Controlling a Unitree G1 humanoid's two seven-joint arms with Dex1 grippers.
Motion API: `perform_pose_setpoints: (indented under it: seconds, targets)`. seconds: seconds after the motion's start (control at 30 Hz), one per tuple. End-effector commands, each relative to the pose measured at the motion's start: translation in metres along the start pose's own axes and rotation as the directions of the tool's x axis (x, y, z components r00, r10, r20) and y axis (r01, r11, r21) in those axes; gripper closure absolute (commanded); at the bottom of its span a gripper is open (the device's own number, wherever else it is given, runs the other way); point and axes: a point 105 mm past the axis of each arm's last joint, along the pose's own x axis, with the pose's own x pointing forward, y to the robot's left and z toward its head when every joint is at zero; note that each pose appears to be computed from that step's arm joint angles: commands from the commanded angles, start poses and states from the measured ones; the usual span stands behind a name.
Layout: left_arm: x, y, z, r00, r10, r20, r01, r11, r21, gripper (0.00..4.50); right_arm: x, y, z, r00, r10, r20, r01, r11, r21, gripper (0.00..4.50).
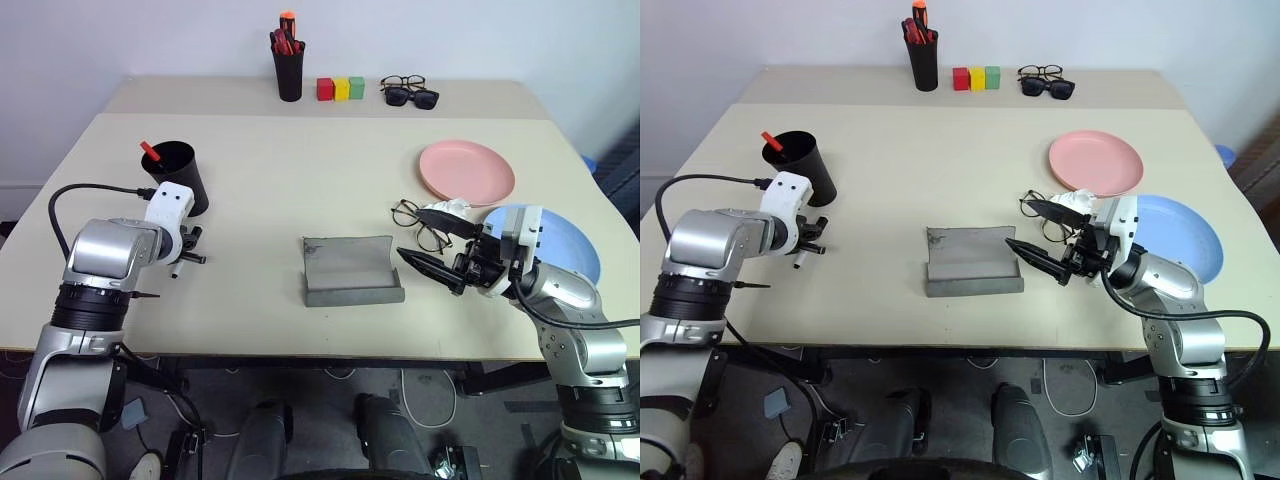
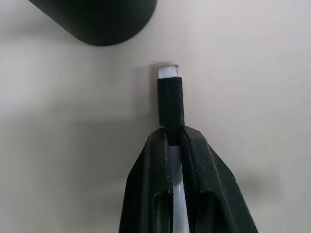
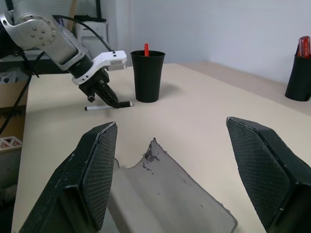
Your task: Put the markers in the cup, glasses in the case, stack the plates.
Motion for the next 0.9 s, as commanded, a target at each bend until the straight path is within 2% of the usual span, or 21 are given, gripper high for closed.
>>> perform_pose_setpoints:
  seconds: [0.03, 0.37, 0.47, 0.53, 0.67, 0.77, 0.83, 0.9]
  targets:
    - [0.0, -0.008, -0.006, 0.999, -0.04, -0.018, 0.04, 0.999, -0.01, 4.49, -0.002, 0.0, 0.01, 0.999, 0.041, 0.013, -0.04, 0.999, -0.026, 0.85]
    - [-0.003, -0.017, -0.005, 0.998, -0.071, 0.001, 0.071, 0.997, 0.015, 4.49, 0.004, 0.003, 0.008, 0.979, 0.203, -0.019, -0.204, 0.979, -0.028, 0.85]
    - [-0.013, -0.031, 0.005, 0.989, -0.133, 0.069, 0.129, 0.989, 0.071, 4.49, 0.006, 0.002, 0.009, 0.978, 0.209, -0.017, -0.21, 0.977, -0.029, 0.85]
    - [-0.029, -0.052, 0.017, 0.961, -0.229, 0.156, 0.206, 0.967, 0.152, 4.49, 0.005, 0.001, 0.008, 0.978, 0.207, -0.017, -0.208, 0.978, -0.028, 0.85]
    - [-0.062, -0.085, 0.042, 0.881, -0.325, 0.344, 0.216, 0.923, 0.319, 4.49, 0.004, 0.002, 0.006, 0.98, 0.199, -0.012, -0.199, 0.98, -0.024, 0.85]
    - [-0.084, -0.087, 0.079, 0.776, -0.269, 0.571, 0.066, 0.934, 0.35, 4.49, 0.006, 0.004, 0.005, 0.979, 0.204, -0.006, -0.204, 0.979, -0.02, 0.85]
    - [-0.098, -0.078, 0.107, 0.677, -0.166, 0.717, -0.052, 0.961, 0.272, 4.49, 0.009, 0.003, 0.004, 0.979, 0.202, 0.001, -0.201, 0.979, -0.037, 0.85]
    - [-0.115, -0.063, 0.135, 0.535, -0.033, 0.844, -0.154, 0.979, 0.136, 4.49, 0.016, -0.006, 0.005, 0.987, 0.157, 0.027, -0.155, 0.985, -0.077, 0.85]
